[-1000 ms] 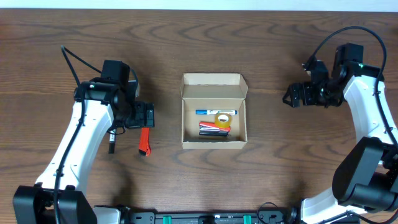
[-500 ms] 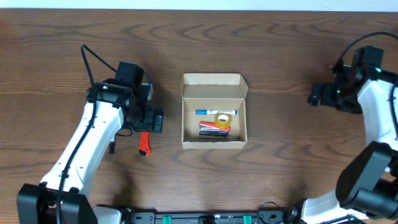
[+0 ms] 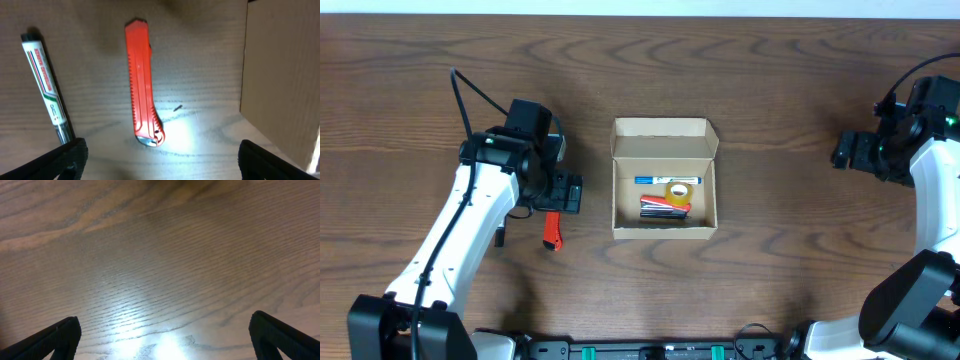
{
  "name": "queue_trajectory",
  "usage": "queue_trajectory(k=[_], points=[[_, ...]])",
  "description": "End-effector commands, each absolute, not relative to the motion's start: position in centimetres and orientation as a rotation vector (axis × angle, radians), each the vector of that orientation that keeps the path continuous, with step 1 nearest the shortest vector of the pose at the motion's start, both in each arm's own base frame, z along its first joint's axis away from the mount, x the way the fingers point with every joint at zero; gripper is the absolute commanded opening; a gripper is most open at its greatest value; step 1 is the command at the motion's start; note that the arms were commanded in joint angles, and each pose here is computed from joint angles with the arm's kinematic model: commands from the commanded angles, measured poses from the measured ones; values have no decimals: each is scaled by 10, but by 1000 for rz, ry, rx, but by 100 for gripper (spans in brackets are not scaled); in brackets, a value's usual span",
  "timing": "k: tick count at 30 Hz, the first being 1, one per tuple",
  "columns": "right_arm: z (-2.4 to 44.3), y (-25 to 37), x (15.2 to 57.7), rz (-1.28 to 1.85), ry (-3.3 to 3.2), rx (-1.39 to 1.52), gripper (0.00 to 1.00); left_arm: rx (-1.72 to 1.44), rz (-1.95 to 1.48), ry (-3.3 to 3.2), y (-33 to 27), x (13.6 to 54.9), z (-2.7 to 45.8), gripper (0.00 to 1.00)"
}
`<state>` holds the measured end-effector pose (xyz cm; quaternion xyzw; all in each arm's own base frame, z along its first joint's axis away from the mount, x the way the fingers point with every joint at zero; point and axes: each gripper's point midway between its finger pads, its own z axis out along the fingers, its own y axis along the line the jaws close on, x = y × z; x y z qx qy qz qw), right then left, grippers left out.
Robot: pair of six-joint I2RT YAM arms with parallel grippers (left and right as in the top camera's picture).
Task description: Pack container
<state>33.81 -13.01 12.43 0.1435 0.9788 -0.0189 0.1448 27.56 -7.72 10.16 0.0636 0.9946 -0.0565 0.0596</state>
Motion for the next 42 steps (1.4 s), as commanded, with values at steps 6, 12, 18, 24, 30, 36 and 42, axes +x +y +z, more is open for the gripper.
queue_trajectory(k=[6,12,18,24,30,36,42], points=[[127,-125,338,-7,2806,430,99,203,-115,3084,-73,275,49,95],[127,-125,338,-7,2806,430,99,204,-90,3197,-72,273,7,96],[127,-125,338,-7,2807,431,99,203,-68,3297,-69,262,-20,100],[127,-125,338,-7,2806,430,99,202,-77,3327,-70,256,-23,84],[127,-125,338,-8,2805,430,99,201,-73,3348,-69,251,-22,29],[127,-126,339,-8,2804,429,99,156,-69,3353,-69,251,-21,6],[127,-125,338,-7,2805,430,99,200,-206,3200,-87,283,17,6]])
